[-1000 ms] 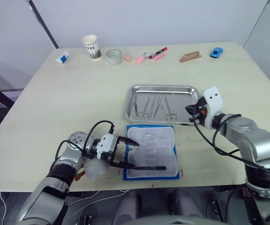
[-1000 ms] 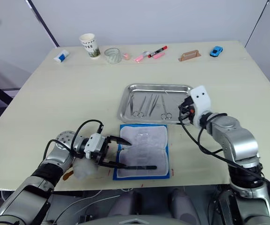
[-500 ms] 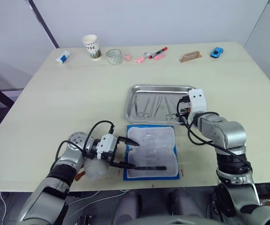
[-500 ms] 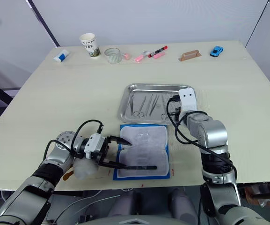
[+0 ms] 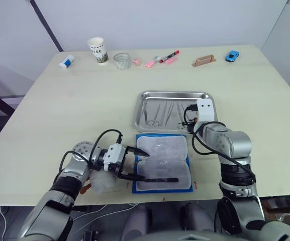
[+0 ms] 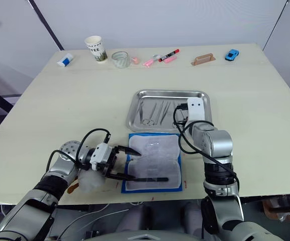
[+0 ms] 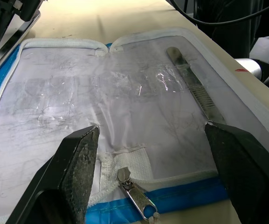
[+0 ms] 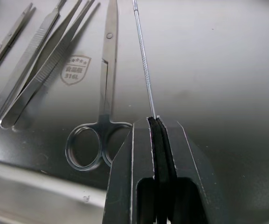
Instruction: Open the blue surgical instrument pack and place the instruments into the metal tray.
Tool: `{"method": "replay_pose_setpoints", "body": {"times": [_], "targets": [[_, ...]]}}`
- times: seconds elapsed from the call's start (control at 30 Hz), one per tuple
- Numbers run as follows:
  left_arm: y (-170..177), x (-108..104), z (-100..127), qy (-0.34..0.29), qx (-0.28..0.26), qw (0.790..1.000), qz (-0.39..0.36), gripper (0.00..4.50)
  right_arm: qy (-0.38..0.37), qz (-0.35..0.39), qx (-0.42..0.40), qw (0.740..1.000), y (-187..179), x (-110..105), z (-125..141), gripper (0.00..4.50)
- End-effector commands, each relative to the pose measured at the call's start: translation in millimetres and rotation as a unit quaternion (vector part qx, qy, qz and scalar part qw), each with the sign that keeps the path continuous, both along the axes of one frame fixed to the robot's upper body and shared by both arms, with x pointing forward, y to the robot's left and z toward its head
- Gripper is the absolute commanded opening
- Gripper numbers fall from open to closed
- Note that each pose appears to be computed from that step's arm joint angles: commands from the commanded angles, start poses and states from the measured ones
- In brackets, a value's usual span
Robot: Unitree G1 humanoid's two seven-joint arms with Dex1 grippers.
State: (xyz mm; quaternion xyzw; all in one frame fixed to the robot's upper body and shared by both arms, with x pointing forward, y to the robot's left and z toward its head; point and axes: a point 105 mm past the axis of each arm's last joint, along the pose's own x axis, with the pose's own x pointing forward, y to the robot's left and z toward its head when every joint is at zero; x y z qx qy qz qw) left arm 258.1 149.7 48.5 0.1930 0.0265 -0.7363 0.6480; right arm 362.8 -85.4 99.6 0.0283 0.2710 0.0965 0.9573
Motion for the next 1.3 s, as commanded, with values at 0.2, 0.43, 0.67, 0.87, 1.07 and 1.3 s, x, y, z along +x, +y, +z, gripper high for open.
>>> {"method": "replay_pose_setpoints", "body": {"times": [0.2, 0.43, 0.67, 0.87, 1.07, 1.3], "targets": [[12, -20, -31, 0.056, 0.063, 0.996, -0.017, 3.83, -0.040, 0.009, 0.003, 0.999, -1, 5, 18, 3.66], [12, -19, -31, 0.055, 0.064, 0.996, -0.017, 3.83, -0.112, 0.078, -0.016, 0.991, -4, -8, 49, 4.49], [11, -18, -30, 0.056, 0.064, 0.996, -0.018, 3.83, -0.170, 0.280, -0.025, 0.944, 2, -51, 57, 4.49], [11, -17, -30, 0.057, 0.064, 0.996, -0.018, 3.83, -0.147, 0.459, -0.025, 0.876, 8, -102, 31, 4.49], [11, -18, -30, 0.058, 0.063, 0.996, -0.017, 3.83, -0.140, 0.560, -0.034, 0.816, 15, -131, 8, 4.49], [12, -18, -30, 0.059, 0.065, 0.996, -0.016, 3.83, -0.118, 0.601, -0.049, 0.789, 22, -143, -13, 4.49]]}}
